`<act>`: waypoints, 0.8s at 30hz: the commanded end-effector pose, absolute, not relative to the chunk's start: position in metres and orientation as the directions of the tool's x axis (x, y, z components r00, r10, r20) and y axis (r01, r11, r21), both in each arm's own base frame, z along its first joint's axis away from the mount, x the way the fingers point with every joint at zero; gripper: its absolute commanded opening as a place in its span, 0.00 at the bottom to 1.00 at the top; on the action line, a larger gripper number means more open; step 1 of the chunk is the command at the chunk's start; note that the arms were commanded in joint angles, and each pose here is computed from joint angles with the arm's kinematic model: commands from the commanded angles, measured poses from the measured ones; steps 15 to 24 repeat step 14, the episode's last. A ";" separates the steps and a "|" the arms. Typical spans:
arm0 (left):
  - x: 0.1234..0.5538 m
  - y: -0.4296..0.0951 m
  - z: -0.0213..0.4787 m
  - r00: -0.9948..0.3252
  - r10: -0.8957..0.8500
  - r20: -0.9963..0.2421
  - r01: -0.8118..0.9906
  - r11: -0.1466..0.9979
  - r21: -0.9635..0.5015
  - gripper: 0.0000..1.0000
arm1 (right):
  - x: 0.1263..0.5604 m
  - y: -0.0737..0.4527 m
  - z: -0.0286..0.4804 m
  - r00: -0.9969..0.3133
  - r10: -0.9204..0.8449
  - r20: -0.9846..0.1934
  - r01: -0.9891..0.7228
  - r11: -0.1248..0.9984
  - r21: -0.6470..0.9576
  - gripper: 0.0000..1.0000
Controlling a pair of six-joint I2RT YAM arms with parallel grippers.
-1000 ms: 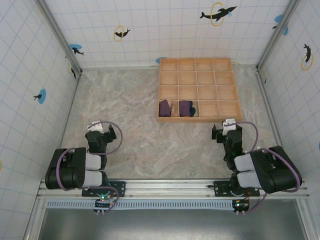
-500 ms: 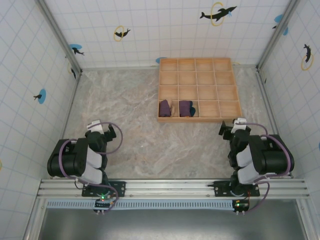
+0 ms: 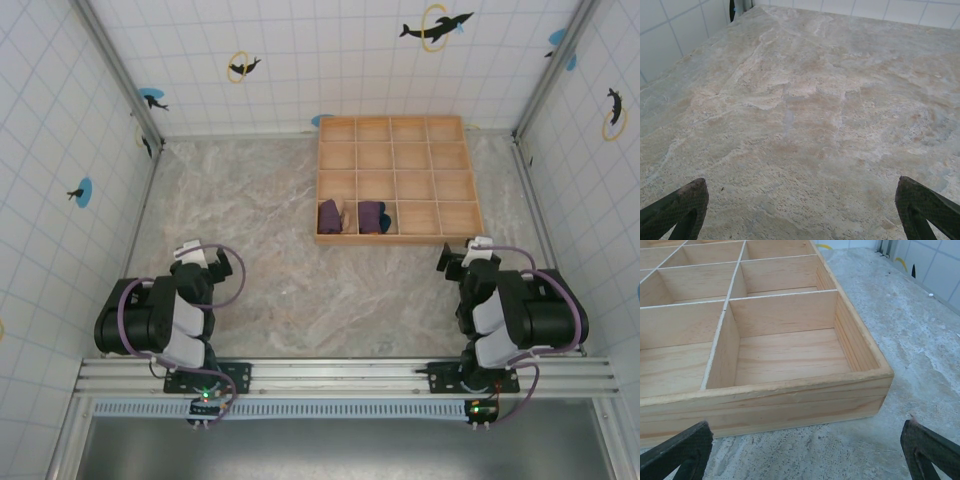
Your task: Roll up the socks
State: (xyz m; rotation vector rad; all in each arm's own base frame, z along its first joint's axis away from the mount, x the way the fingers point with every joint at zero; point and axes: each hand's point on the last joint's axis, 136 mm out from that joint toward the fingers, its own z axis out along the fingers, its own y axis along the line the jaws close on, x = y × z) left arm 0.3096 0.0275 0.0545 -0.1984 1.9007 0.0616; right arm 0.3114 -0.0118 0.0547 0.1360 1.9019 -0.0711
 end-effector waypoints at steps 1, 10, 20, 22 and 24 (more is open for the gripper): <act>0.310 0.027 0.060 -0.299 -0.090 -0.950 -0.154 0.987 -0.045 0.98 | 0.308 -0.012 0.054 -0.326 0.064 -0.943 0.130 0.991 0.022 1.00; 0.310 0.027 0.059 -0.300 -0.090 -0.950 -0.153 0.987 -0.045 0.97 | 0.308 -0.014 0.054 -0.322 0.075 -0.944 0.142 0.989 0.031 1.00; 0.310 0.027 0.060 -0.299 -0.090 -0.950 -0.153 0.987 -0.045 0.98 | 0.305 -0.022 0.056 -0.305 0.087 -0.948 0.197 0.980 0.026 1.00; 0.310 0.027 0.060 -0.299 -0.090 -0.950 -0.153 0.987 -0.045 0.98 | 0.305 -0.022 0.056 -0.305 0.087 -0.948 0.197 0.980 0.026 1.00; 0.310 0.027 0.060 -0.299 -0.090 -0.950 -0.153 0.987 -0.045 0.98 | 0.305 -0.022 0.056 -0.305 0.087 -0.948 0.197 0.980 0.026 1.00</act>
